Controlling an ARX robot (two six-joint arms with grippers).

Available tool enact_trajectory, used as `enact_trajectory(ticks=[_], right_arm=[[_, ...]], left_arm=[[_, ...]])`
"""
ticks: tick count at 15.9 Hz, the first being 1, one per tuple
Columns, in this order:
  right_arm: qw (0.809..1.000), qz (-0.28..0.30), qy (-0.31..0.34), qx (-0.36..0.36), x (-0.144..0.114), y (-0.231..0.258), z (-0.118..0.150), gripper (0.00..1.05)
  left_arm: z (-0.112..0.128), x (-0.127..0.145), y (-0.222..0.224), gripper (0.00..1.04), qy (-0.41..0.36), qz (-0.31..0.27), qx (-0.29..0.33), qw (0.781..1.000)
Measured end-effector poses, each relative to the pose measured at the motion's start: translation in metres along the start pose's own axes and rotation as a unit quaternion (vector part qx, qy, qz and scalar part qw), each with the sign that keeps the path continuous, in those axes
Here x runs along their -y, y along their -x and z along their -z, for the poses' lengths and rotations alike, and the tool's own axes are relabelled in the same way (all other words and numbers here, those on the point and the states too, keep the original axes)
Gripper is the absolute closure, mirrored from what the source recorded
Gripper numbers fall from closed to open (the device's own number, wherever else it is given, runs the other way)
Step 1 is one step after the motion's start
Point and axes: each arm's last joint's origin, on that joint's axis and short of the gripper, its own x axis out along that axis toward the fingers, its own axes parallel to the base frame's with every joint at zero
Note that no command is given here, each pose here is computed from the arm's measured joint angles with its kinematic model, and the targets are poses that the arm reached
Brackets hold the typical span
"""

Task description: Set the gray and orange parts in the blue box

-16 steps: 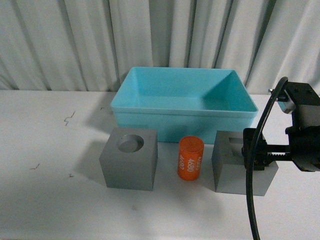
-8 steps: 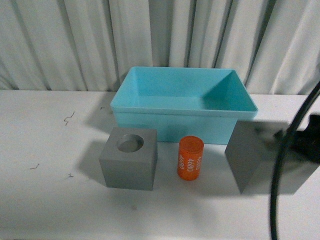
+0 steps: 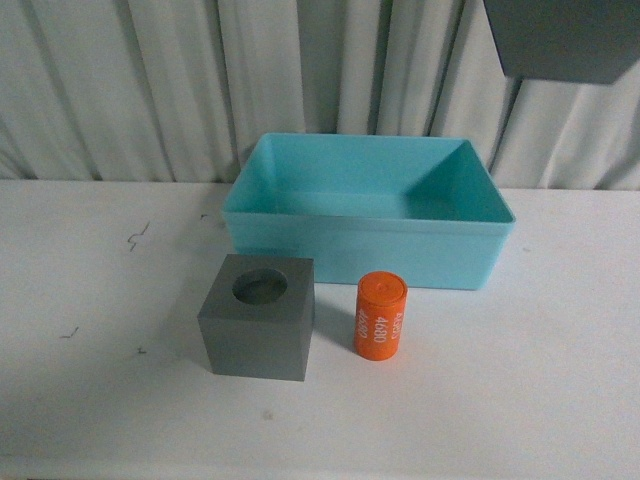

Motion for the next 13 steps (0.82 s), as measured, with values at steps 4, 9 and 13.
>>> enact_trajectory(ticks=[4,9,13], right_arm=[[1.000,0.010,-0.001,-0.009,-0.006,-0.043,0.001,0.86],[0.998,0.032,-0.016,-0.058,-0.035,-0.130,0.040,0.86],[0.989,0.076,-0.029,-0.124,-0.032,-0.158,0.091,0.86]], left_arm=[[0.000,0.000,0.000,0.07,0.000,0.000,0.000,1.000],[0.000,0.000,0.000,0.07,0.000,0.000,0.000,1.000],[0.000,0.000,0.000,0.07,0.000,0.000,0.000,1.000]])
